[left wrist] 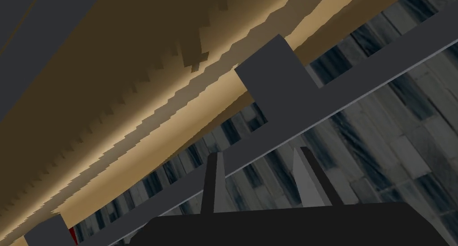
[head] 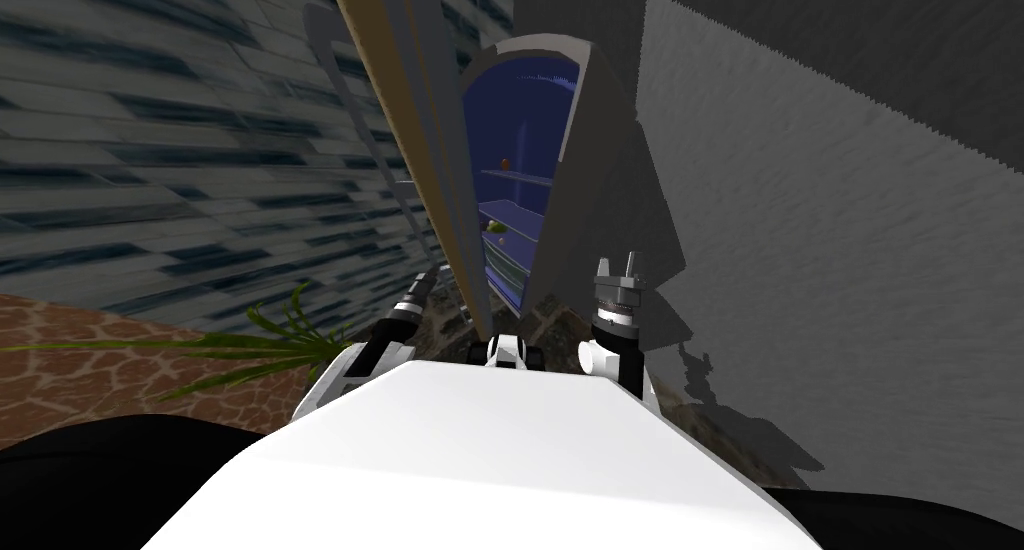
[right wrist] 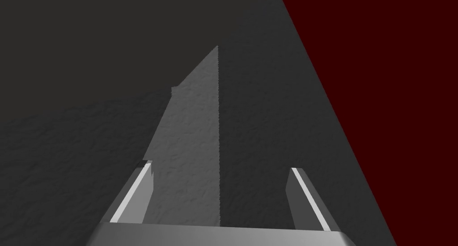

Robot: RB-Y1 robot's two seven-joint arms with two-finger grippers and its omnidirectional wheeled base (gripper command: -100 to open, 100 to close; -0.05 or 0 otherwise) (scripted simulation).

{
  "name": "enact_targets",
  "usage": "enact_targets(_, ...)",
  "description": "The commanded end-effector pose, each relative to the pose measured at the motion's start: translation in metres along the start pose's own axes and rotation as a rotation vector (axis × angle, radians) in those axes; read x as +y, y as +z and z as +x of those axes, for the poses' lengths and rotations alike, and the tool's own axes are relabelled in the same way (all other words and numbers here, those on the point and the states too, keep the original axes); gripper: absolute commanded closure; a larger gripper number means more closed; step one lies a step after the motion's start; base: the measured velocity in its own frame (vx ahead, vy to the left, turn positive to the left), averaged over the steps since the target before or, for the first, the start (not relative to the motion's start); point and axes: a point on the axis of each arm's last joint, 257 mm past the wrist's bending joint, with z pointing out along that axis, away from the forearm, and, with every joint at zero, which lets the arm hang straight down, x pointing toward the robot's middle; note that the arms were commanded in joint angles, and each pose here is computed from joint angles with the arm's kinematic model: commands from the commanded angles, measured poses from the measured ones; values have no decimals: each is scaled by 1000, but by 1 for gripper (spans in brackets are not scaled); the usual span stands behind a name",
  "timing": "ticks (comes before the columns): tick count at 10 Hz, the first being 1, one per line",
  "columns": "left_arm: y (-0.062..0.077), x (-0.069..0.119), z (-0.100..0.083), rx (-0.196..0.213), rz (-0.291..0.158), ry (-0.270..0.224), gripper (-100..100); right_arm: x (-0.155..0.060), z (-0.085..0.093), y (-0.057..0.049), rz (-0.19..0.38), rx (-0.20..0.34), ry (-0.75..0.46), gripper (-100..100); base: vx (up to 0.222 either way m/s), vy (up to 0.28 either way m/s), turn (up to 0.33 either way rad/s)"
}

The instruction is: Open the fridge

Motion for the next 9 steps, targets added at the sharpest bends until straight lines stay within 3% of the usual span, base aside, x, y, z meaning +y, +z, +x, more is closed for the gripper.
enact_targets(1,0,-6,5,18,19,-1,100,0,0,0,0,0,0,0,-25,160,-88)
enact_targets(6,-4,-24,24,91,82,-9,100,0,0,0,0,0,0,0,-64,367,-107)
enact_targets(9,-5,-28,28,109,97,-11,100,0,0,0,0,0,0,0,-63,286,-82)
